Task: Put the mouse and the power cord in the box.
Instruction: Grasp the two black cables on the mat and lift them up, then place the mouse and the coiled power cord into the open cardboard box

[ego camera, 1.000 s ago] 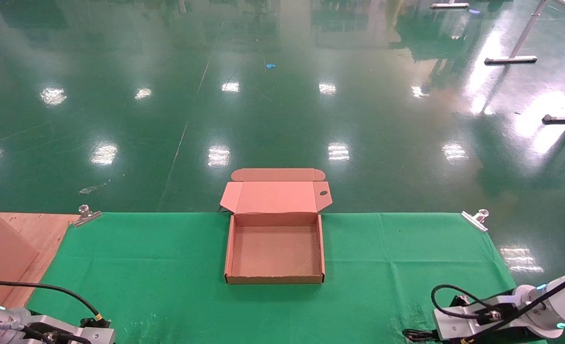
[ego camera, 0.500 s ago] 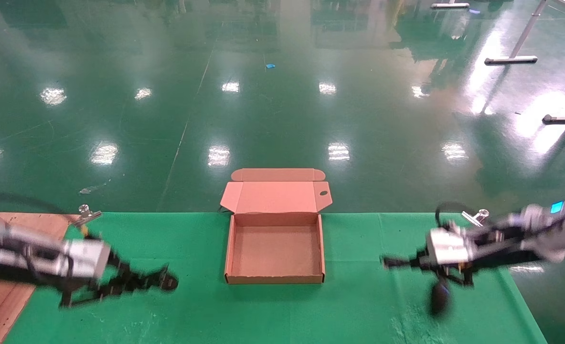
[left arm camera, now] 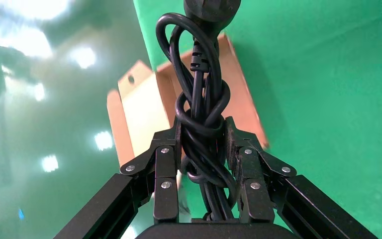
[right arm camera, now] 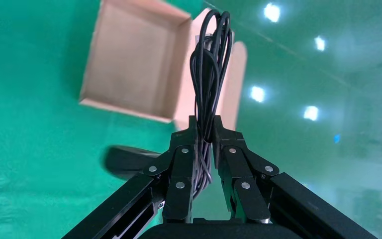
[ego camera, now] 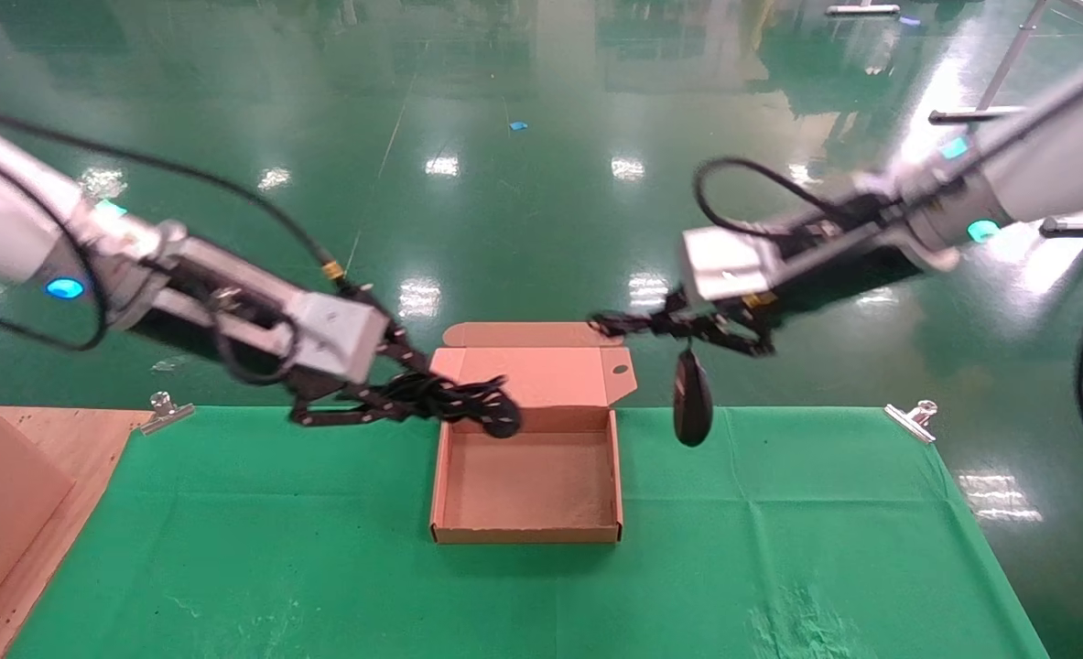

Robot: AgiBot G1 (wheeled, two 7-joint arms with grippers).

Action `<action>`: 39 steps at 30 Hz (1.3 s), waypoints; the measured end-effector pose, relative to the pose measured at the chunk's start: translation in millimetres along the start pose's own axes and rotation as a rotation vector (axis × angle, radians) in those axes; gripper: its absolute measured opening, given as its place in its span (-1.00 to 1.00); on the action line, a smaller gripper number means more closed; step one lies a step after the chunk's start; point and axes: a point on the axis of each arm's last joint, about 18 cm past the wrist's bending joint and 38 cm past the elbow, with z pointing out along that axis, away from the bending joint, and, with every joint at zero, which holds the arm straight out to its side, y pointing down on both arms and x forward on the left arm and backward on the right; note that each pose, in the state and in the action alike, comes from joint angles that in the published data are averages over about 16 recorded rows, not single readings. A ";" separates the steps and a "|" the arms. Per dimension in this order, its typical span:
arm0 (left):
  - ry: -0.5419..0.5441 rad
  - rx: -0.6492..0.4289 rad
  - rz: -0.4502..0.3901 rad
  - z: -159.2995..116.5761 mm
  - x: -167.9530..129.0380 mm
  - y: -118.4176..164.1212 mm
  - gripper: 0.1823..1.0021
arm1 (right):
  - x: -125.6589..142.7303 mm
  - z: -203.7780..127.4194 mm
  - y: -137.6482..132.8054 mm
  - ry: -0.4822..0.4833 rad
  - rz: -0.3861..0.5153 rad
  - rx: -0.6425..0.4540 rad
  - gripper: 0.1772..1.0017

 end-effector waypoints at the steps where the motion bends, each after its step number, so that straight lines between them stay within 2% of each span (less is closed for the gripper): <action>1: -0.002 0.007 0.012 0.9 -4.7 -6.2 -0.58 | 5.3 -1.0 -6.0 0.005 -0.009 0.002 -0.86; 5: -0.009 0.026 0.043 3.3 -17.3 -23.0 -0.58 | 19.9 -5.0 -24.4 0.014 -0.033 0.008 -0.86; 9: -0.018 0.006 0.058 8.6 -23.8 -25.4 -0.58 | 27.0 -10.1 -34.2 0.017 -0.044 0.014 -0.86; 15: -0.102 -0.051 0.032 28.9 -33.5 -9.8 -0.58 | 30.1 -17.7 -37.8 0.019 -0.047 0.020 -0.87; 23: -0.298 -0.119 -0.068 82.6 -41.6 19.6 -0.58 | 23.3 -25.1 -28.4 0.014 -0.027 0.030 -0.87; 30: -0.399 -0.113 -0.136 138.3 -23.5 29.3 -0.58 | 9.0 -24.9 -13.5 -0.001 -0.002 0.038 -0.87; 35: -0.396 -0.105 -0.109 177.2 2.7 26.7 -0.58 | -3.0 -20.5 -2.2 -0.015 0.016 0.040 -0.87; 39: -0.370 -0.111 -0.054 202.8 25.0 23.0 -0.58 | -12.2 -15.6 6.6 -0.023 0.031 0.038 -0.87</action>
